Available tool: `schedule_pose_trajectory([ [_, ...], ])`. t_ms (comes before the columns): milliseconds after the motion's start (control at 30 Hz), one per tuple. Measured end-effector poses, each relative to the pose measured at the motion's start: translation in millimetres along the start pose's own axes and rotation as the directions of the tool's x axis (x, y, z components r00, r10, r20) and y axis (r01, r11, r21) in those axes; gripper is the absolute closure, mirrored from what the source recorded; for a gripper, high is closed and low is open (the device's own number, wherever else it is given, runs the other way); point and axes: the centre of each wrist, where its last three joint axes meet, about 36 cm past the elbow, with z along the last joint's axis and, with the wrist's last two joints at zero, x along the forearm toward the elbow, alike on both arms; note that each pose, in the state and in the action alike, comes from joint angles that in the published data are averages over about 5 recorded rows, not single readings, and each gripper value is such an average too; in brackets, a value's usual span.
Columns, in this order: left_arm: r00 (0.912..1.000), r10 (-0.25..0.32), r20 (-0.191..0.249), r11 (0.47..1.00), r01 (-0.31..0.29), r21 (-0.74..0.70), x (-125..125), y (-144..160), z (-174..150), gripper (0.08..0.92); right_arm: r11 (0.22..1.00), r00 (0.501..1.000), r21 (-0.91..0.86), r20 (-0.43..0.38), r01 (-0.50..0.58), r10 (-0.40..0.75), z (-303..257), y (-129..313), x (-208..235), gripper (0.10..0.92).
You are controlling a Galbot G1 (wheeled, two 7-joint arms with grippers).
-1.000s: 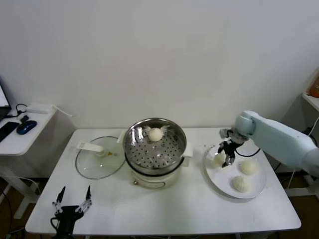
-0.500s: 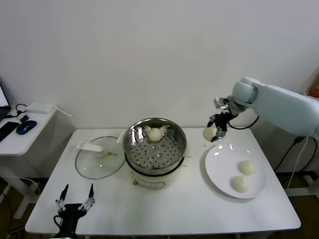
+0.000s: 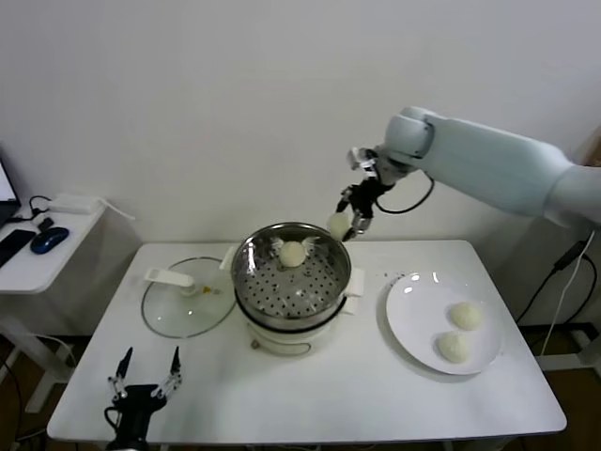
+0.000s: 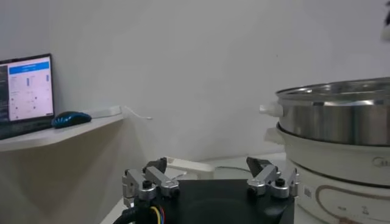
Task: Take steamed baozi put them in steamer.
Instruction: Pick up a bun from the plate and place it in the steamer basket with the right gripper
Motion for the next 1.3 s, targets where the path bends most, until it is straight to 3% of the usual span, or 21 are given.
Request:
schedule_pose_trajectory([
  [600, 0.9999, -0.015, -0.004, 1.0, 0.015, -0.008, 1, 6, 0, 0.177, 0.993, 0.994, 0.076, 0.048, 0.091, -0.095, -84, -6, -109, 0.317],
  [1300, 0.9998, -0.018, -0.01, 1.0, 0.018, -0.009, 1, 7, 1, 0.177, 0.987, 0.99, 0.087, 0.038, 0.132, -0.136, -88, 5, -144, 0.313],
])
